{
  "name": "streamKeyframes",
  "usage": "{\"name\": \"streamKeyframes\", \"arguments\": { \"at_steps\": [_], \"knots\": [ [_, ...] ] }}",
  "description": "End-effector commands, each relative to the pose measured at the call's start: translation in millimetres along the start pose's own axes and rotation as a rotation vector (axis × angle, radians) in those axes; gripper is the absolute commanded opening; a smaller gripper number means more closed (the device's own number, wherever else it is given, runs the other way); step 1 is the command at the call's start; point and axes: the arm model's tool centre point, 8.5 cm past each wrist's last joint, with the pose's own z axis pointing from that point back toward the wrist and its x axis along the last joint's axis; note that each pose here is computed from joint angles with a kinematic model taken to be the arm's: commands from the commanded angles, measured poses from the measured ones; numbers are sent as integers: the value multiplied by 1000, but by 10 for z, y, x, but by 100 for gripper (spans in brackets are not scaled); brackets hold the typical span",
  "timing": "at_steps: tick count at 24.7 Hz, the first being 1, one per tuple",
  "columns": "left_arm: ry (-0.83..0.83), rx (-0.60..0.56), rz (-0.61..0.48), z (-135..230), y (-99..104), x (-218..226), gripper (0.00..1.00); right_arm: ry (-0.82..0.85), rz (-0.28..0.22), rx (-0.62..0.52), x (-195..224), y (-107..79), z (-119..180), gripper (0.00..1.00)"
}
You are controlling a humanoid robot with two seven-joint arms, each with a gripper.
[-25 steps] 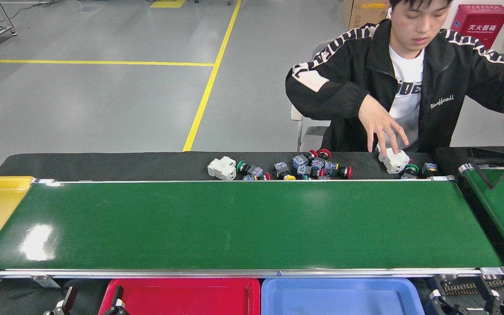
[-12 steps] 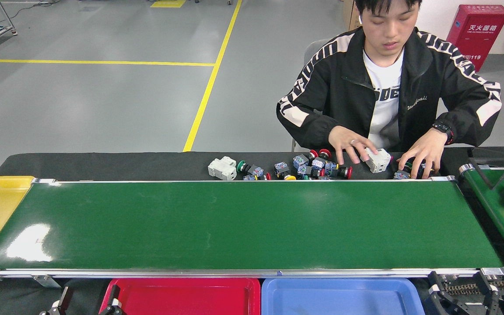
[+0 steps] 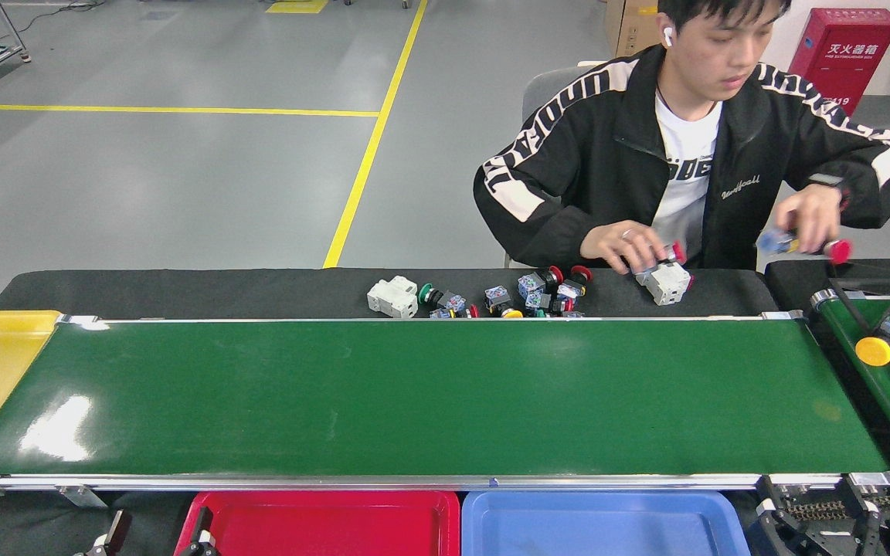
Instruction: Pick switch part from conveyor to tray
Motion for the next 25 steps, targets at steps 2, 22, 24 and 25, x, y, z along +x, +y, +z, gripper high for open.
{"name": "streamKeyframes", "arguments": {
  "at_steps": [2,22,24,25],
  "knots": [
    [1,18,-4,-22,62,-17,100,-25,2,-35,18,-97,-46,97],
    [20,26,-23,-100,94,39,100,-29,0,-53,37,-151,-118,97],
    [16,29,-32,-101,99,35,100,-26,1,-57,37,-166,-137,97],
    [12,33,-33,-102,104,31,100,-25,1,-57,36,-168,-142,97]
  ]
}}
